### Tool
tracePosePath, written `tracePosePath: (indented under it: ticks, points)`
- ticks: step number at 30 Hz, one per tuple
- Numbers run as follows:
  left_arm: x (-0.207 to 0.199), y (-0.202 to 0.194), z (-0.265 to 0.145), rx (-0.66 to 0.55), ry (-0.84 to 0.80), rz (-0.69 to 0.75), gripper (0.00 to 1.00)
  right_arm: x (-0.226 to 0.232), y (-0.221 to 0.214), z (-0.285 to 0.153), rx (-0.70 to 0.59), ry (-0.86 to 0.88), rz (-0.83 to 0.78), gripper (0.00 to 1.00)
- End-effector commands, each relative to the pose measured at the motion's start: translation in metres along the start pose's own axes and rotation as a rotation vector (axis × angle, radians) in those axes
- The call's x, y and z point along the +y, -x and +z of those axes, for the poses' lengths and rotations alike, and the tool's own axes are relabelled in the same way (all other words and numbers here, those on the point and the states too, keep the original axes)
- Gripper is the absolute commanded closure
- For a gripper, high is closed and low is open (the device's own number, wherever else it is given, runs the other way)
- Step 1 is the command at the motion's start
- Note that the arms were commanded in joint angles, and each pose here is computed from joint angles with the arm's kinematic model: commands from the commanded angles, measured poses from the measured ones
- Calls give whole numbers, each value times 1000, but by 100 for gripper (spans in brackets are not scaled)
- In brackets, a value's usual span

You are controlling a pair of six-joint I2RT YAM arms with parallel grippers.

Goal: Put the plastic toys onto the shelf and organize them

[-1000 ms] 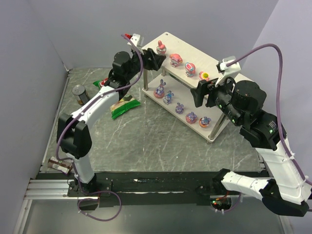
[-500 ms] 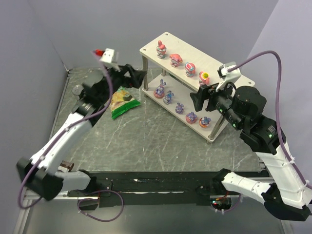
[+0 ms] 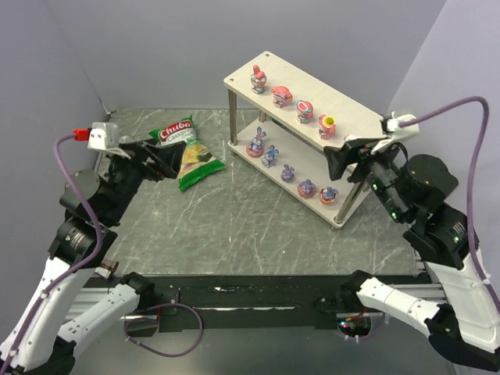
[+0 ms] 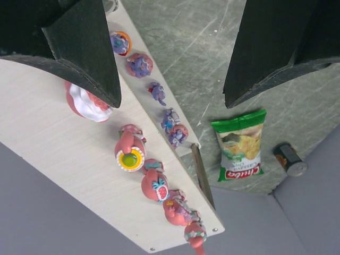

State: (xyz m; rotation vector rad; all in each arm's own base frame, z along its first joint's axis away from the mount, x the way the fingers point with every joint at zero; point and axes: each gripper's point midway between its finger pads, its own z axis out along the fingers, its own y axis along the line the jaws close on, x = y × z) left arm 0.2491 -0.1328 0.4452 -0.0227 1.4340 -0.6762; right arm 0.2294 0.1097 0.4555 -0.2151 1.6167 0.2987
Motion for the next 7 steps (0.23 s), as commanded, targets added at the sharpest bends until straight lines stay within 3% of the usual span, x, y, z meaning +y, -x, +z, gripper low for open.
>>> tracePosePath:
  ticks: [1,7]
  points:
    - [13,-8,-13,58,79,0,4,-8,13,-10,-43,-34,47,15]
    - [18,-7,-13,82,118,3,4,-6,5,-9,-32,-30,80,15]
